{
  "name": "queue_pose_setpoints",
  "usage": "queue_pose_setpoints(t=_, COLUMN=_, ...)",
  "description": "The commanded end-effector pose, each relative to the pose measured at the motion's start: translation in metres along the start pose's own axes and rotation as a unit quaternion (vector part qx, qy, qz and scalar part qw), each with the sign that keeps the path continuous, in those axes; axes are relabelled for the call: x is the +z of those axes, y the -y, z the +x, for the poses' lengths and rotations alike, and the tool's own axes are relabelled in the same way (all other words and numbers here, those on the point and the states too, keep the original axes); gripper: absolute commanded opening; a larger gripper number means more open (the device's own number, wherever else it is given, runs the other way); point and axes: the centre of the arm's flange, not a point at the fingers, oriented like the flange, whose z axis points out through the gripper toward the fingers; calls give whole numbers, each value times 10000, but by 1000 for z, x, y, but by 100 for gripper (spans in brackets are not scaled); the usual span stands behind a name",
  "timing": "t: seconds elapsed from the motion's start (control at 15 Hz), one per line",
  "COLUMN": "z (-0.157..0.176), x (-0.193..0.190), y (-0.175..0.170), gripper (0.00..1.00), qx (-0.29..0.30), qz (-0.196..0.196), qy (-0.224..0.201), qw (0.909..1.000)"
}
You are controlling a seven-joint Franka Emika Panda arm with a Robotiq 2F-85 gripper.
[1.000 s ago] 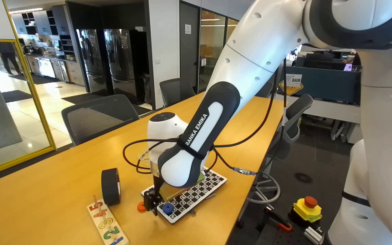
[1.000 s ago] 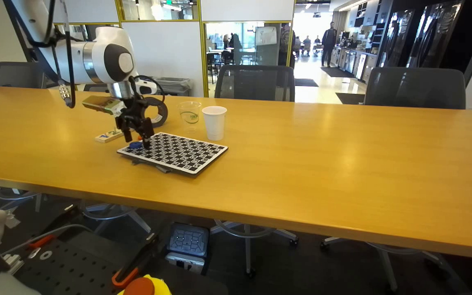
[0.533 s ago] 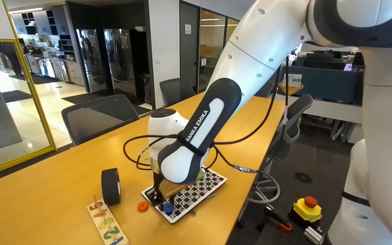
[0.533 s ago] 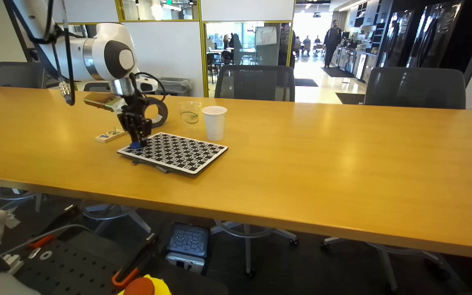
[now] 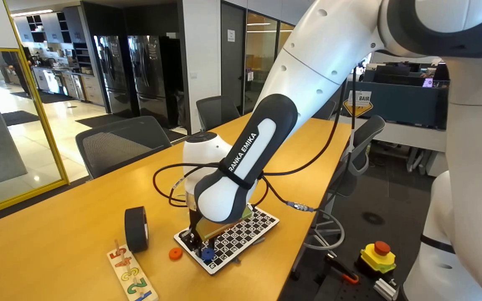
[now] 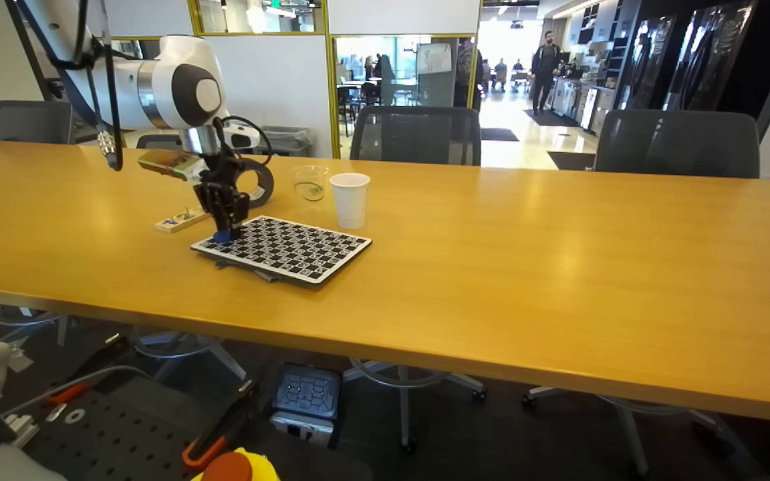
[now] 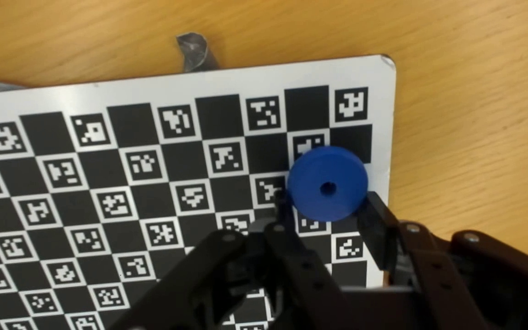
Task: Put two rings in the clear cup and the rest in the white cup
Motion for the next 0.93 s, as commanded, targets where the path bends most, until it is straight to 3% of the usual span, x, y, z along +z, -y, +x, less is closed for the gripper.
queue_pose_setpoints(t=0.0, z=15, x=-30, y=-3, gripper=16, qx=46, qz=68, qy=-140, qw=9999)
queue_pose_setpoints(t=0.53, z=93, x=-102, y=-11, gripper=16, qx=13, qz=91, qy=-852, qw=9963)
queue_pose_setpoints(t=0.87, z=153, x=-120, y=-31, gripper=16, qx=-12, qz=164, qy=-1109, qw=9937)
